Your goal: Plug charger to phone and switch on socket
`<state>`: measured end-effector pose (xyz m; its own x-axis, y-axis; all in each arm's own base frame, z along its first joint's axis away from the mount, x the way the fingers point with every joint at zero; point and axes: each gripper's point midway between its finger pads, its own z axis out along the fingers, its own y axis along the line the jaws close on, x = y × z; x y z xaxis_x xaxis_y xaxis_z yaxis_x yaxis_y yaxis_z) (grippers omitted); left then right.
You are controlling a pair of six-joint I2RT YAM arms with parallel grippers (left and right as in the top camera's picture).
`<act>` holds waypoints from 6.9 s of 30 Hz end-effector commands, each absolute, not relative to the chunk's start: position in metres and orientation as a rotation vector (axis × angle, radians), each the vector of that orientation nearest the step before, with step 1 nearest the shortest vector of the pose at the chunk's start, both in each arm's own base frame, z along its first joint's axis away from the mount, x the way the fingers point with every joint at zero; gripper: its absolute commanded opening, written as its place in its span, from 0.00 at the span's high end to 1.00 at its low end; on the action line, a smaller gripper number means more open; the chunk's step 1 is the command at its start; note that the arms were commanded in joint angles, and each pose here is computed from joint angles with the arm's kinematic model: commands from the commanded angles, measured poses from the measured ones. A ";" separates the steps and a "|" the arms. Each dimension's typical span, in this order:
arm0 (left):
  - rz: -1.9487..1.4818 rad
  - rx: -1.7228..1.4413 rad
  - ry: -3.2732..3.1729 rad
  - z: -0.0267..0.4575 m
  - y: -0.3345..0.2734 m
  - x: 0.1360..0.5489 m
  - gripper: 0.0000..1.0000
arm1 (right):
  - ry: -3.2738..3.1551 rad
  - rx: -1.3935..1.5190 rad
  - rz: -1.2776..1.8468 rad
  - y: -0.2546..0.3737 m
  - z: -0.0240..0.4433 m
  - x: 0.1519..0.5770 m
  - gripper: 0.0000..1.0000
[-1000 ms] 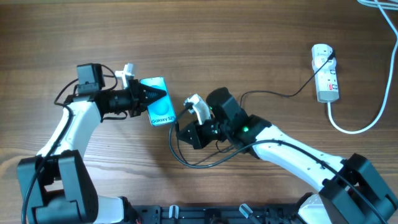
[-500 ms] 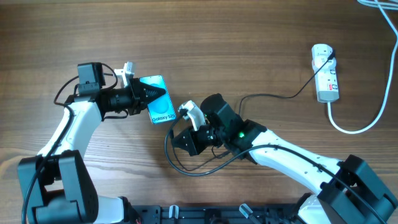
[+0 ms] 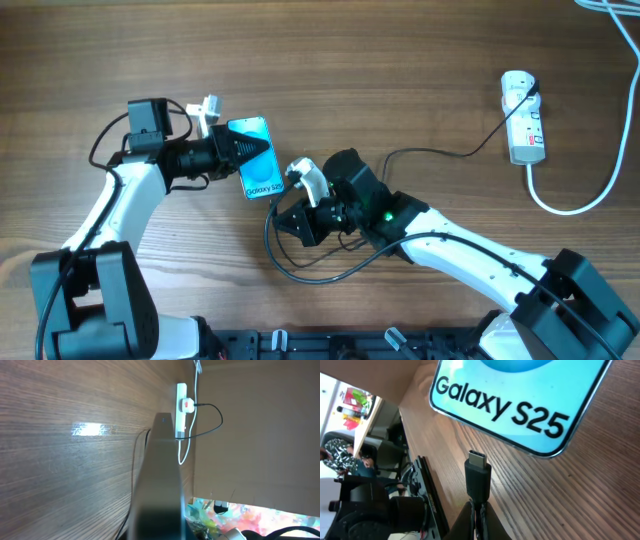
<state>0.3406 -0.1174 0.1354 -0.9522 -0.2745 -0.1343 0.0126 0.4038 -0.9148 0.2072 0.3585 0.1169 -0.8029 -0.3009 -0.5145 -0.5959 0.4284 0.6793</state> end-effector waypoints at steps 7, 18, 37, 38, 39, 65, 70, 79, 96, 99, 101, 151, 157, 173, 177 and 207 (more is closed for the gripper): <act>-1.511 -0.184 2.393 0.132 -0.116 0.344 0.96 | 2.352 -0.825 1.274 0.356 0.114 0.205 0.96; -1.511 -0.182 2.393 0.132 -0.116 0.344 0.96 | 2.358 -0.845 1.251 0.354 0.111 0.205 0.96; -1.418 0.120 2.341 0.136 -0.150 0.348 0.96 | 2.445 -0.720 1.186 0.347 0.101 0.212 0.96; -1.415 0.126 2.339 0.136 -0.150 0.348 0.96 | 2.456 -0.697 1.189 0.347 0.101 0.212 0.96; -1.412 0.133 2.337 0.136 -0.150 0.348 0.96 | 2.464 -0.676 1.198 0.348 0.103 0.213 0.96; -1.519 0.168 2.299 0.146 -0.157 0.340 0.96 | 2.510 -0.706 1.166 0.349 0.116 0.214 0.96; -1.544 0.179 2.288 0.149 -0.158 0.338 0.96 | 2.508 -0.702 1.158 0.348 0.116 0.215 0.96; -1.556 0.183 2.283 0.150 -0.159 0.337 0.96 | 2.474 -0.693 1.149 0.351 0.119 0.221 0.96; -1.555 0.184 2.283 0.150 -0.159 0.337 0.96 | 2.491 -0.668 1.162 0.351 0.119 0.220 0.96; -1.553 0.188 2.279 0.150 -0.159 0.338 0.96 | 2.493 -0.679 1.194 0.353 0.121 0.217 0.96; -1.552 0.189 2.278 0.151 -0.159 0.338 0.96 | 2.493 -0.684 1.205 0.353 0.122 0.215 0.96; -1.310 -0.110 2.382 0.124 -0.113 0.364 0.96 | 3.205 -0.099 0.073 0.161 -0.016 0.245 0.47; -1.309 -0.110 2.382 0.124 -0.113 0.364 0.96 | 3.281 -0.059 0.126 0.163 -0.020 0.225 0.50; -1.315 -0.111 2.383 0.124 -0.114 0.364 0.96 | 3.226 -0.080 -0.132 0.166 -0.024 0.208 0.58; -1.320 -0.127 2.386 0.124 -0.113 0.364 0.96 | 3.240 -0.084 -0.119 0.167 -0.025 0.205 0.68; -1.322 -0.147 2.393 0.123 -0.111 0.363 0.96 | 3.129 -0.562 0.562 0.220 0.016 0.214 0.95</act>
<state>0.3623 -0.1122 0.1203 -0.9167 -0.2777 -0.2873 0.0884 0.5601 -0.8237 0.2267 0.1988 -0.0051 -0.9743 -0.2165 0.0614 -0.2013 0.9604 0.1925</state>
